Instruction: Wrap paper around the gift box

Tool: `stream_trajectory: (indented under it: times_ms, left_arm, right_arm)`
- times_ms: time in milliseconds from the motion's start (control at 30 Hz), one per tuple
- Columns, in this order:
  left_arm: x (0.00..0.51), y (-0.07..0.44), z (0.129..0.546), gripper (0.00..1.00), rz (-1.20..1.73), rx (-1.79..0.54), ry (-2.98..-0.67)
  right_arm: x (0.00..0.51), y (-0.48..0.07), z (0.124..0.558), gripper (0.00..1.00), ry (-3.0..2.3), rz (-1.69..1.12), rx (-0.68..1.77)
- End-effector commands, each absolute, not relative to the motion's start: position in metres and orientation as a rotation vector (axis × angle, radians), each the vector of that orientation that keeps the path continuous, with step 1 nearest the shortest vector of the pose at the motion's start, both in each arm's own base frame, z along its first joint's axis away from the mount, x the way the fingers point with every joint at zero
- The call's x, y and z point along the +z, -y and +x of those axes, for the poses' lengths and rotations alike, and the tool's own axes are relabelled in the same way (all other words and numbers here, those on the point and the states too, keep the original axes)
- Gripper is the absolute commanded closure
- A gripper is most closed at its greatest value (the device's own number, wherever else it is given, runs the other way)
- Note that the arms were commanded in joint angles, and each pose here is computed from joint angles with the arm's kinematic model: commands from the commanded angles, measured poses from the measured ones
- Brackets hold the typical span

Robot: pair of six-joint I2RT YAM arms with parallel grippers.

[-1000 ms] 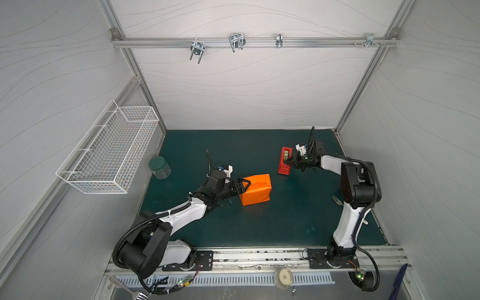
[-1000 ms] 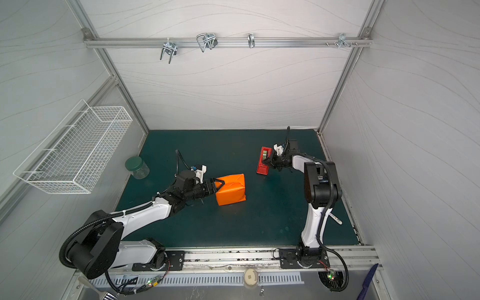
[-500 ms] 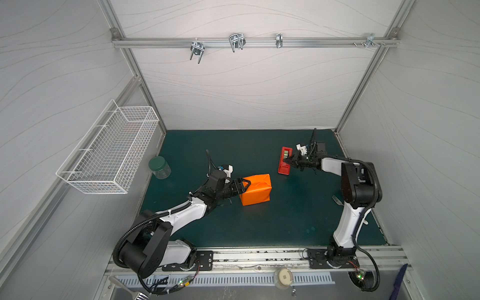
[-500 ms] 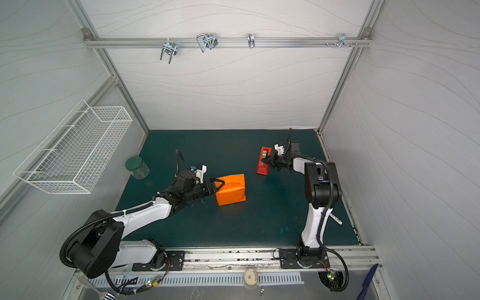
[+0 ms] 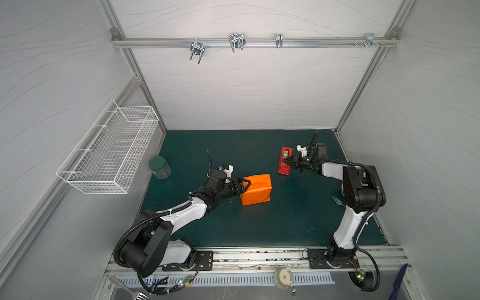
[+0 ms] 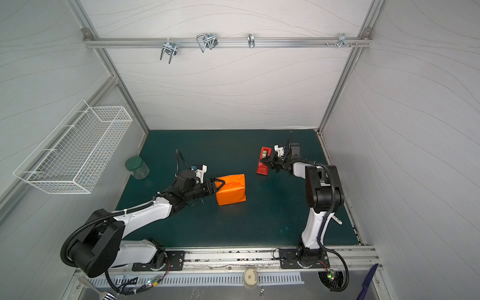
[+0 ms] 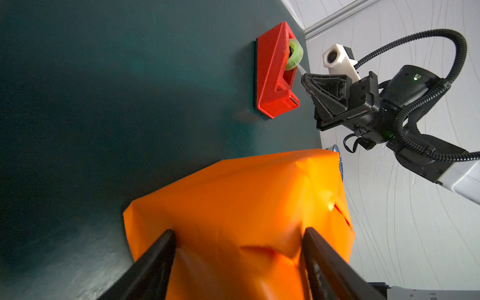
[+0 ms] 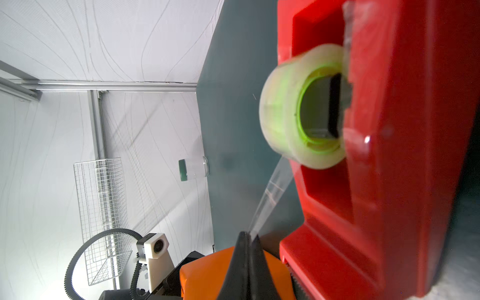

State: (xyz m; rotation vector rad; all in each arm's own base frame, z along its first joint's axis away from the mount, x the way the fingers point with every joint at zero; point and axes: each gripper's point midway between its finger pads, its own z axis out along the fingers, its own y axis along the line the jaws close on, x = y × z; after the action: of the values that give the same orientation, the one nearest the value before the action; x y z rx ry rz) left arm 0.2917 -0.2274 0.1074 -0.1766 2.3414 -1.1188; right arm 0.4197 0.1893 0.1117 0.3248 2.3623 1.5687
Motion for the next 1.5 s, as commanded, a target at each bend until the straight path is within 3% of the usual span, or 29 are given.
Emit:
stream_trajectory:
  times_ms: [0,433,967,1467]
  left_arm:
    - [0.052,0.212,0.259,0.23,-0.205,-0.989,-2.583]
    - [0.049,0.212,0.26,0.23,-0.205,-0.982,-2.593]
    - [0.048,0.214,0.262,0.23,-0.199,-0.981,-2.599]
    - [0.043,0.214,0.261,0.23,-0.202,-0.975,-2.611]
  right_arm:
    - [0.14,-0.203,0.401,1.0,-2.317,0.227,1.651]
    - [0.099,-0.2,0.359,1.0,-2.42,0.261,1.564]
    - [0.035,-0.168,0.373,1.0,-2.563,0.395,1.269]
    - [0.022,-0.143,0.376,1.0,-2.641,0.381,0.988]
